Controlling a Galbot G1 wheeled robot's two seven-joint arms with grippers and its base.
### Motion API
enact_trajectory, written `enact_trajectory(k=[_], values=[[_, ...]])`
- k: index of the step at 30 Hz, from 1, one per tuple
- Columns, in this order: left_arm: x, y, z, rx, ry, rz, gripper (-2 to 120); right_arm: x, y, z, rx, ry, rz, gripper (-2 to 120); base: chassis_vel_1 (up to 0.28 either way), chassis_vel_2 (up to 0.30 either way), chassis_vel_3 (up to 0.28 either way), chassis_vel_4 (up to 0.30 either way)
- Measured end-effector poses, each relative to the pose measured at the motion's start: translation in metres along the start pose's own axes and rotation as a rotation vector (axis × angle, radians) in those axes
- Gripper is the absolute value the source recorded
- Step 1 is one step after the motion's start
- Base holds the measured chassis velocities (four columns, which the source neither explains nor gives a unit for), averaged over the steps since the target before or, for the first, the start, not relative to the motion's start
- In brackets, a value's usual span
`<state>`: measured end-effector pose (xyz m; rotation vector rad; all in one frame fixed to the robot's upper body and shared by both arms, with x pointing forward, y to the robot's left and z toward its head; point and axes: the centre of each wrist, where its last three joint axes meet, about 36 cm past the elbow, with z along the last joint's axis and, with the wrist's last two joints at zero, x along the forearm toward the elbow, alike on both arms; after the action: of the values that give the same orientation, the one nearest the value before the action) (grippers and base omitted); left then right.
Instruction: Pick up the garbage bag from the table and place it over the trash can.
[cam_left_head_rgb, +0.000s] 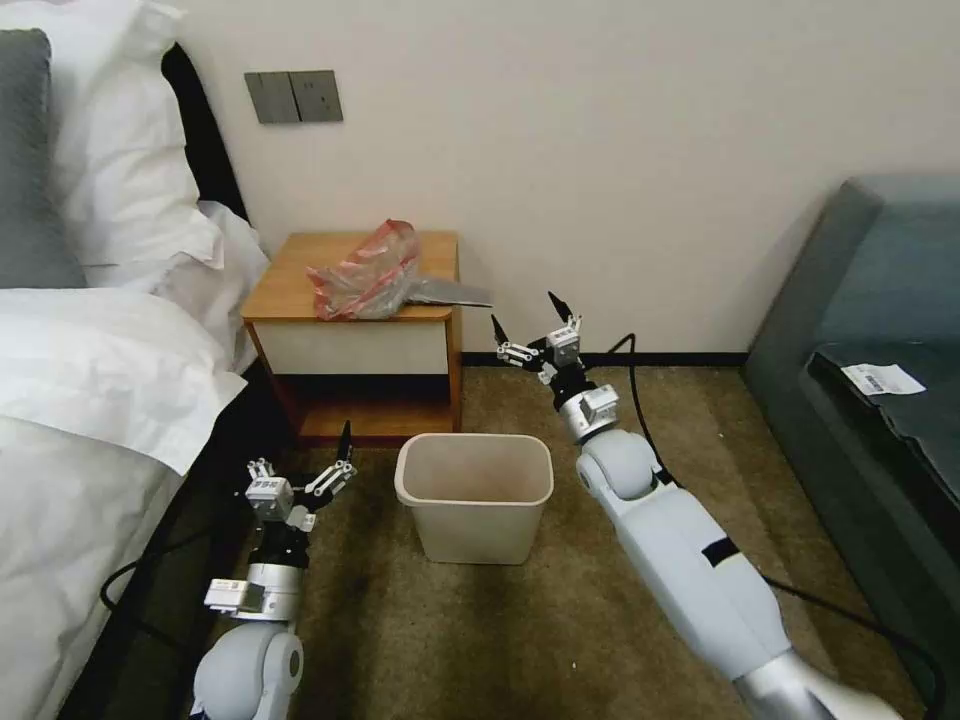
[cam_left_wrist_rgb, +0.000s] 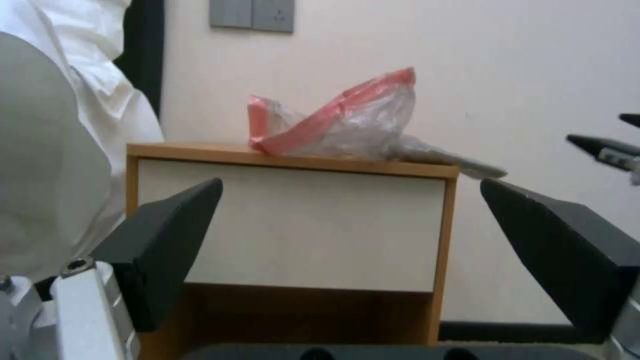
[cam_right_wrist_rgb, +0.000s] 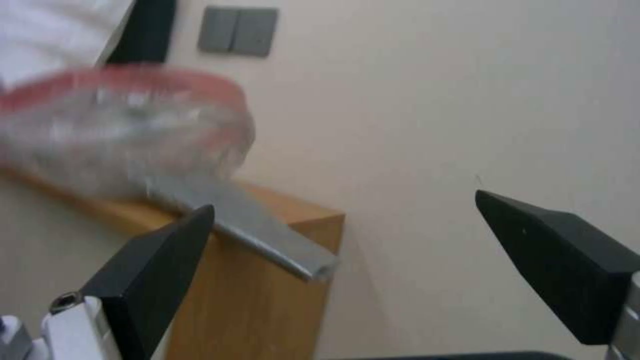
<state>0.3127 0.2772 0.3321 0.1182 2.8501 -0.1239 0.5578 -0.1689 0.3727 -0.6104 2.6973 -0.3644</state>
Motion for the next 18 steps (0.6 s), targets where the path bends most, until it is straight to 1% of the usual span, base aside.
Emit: enact_trajectory(k=[1,2,3,4,7,8,10,11,13,14,18], values=[[0.000,0.000,0.002,-0.001,0.005,0.000,97,-0.006,-0.005,0.008,0.056,-0.012,-0.029,100,0.000,0.000,0.000,0.000],[0.000,0.000,0.003,-0.002,0.006,-0.001,97,-0.009,-0.006,0.011,0.080,-0.014,-0.041,100,0.000,0.000,0.000,0.000],[-0.001,0.000,0.003,-0.002,0.005,-0.001,97,-0.016,-0.008,0.014,0.130,-0.023,-0.066,100,0.000,0.000,0.000,0.000],[-0.001,0.000,0.003,-0.002,0.005,-0.001,97,-0.016,-0.008,0.014,0.130,-0.023,-0.066,100,0.000,0.000,0.000,0.000],[-0.003,0.000,0.004,-0.003,0.003,-0.001,97,-0.029,-0.005,0.018,0.196,-0.031,-0.104,100,0.000,0.000,0.000,0.000],[-0.003,0.000,0.004,-0.003,0.003,-0.001,97,-0.029,-0.005,0.018,0.196,-0.031,-0.104,100,0.000,0.000,0.000,0.000],[-0.004,0.000,0.004,-0.002,0.004,0.002,97,-0.041,-0.004,0.026,0.258,-0.017,-0.136,100,0.000,0.000,0.000,0.000],[-0.004,0.000,0.004,-0.002,0.004,0.002,97,-0.041,-0.004,0.026,0.258,-0.017,-0.136,100,0.000,0.000,0.000,0.000],[-0.004,-0.001,0.004,0.000,0.004,0.004,97,-0.054,-0.006,0.035,0.314,-0.003,-0.167,100,0.000,0.000,0.000,0.000],[-0.004,-0.001,0.004,0.000,0.004,0.004,97,-0.054,-0.006,0.035,0.314,-0.003,-0.167,100,0.000,0.000,0.000,0.000],[-0.004,-0.001,0.005,0.000,0.007,0.002,97,-0.077,-0.017,0.037,0.378,0.012,-0.178,100,0.000,0.000,0.000,0.000]])
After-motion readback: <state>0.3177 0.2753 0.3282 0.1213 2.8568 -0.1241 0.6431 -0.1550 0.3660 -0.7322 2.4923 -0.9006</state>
